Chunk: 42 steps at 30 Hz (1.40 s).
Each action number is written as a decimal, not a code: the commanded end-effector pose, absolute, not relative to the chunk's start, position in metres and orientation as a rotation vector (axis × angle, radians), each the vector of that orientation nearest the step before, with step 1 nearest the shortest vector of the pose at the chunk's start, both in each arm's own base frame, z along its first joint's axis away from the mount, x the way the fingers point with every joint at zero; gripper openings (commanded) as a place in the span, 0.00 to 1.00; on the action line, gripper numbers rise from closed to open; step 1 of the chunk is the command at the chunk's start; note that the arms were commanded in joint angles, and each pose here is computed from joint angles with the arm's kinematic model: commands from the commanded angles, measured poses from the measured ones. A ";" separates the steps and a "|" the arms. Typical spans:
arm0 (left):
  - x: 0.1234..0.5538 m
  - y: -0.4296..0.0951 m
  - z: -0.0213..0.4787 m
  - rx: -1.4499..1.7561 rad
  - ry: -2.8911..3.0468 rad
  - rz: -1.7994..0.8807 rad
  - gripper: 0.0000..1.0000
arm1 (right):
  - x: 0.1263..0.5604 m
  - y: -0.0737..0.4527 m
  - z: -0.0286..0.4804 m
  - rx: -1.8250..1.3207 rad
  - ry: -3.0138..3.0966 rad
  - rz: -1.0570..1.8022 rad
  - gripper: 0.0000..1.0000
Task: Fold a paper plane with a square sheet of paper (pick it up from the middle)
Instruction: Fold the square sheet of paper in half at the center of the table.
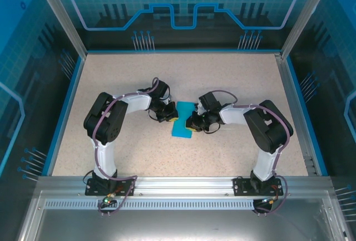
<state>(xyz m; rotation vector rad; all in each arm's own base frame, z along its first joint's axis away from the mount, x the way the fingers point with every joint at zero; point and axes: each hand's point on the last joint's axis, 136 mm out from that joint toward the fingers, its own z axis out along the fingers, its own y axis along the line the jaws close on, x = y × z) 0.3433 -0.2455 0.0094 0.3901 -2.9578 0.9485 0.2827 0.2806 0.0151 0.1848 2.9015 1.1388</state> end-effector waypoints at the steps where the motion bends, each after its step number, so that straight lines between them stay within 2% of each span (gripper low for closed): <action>1: 0.297 -0.196 -0.063 0.513 -2.916 0.486 0.00 | 0.261 0.279 -0.002 0.194 2.976 1.157 0.14; 16: 0.295 -0.193 -0.065 0.524 -2.915 0.467 0.00 | 0.207 0.253 -0.002 0.014 3.133 1.042 0.14; 19: 0.296 -0.195 -0.064 0.520 -2.918 0.472 0.00 | 0.215 0.258 0.009 -0.031 3.095 1.056 0.14; 24: 0.297 -0.195 -0.064 0.520 -2.918 0.475 0.00 | 0.250 0.282 0.039 -0.122 2.947 1.061 0.15; 30: 0.297 -0.195 -0.062 0.520 -2.917 0.476 0.00 | 0.270 0.299 0.030 -0.158 2.920 1.052 0.14; 42: 0.298 -0.195 -0.061 0.521 -2.920 0.472 0.00 | 0.234 0.286 -0.003 -0.160 3.061 0.983 0.14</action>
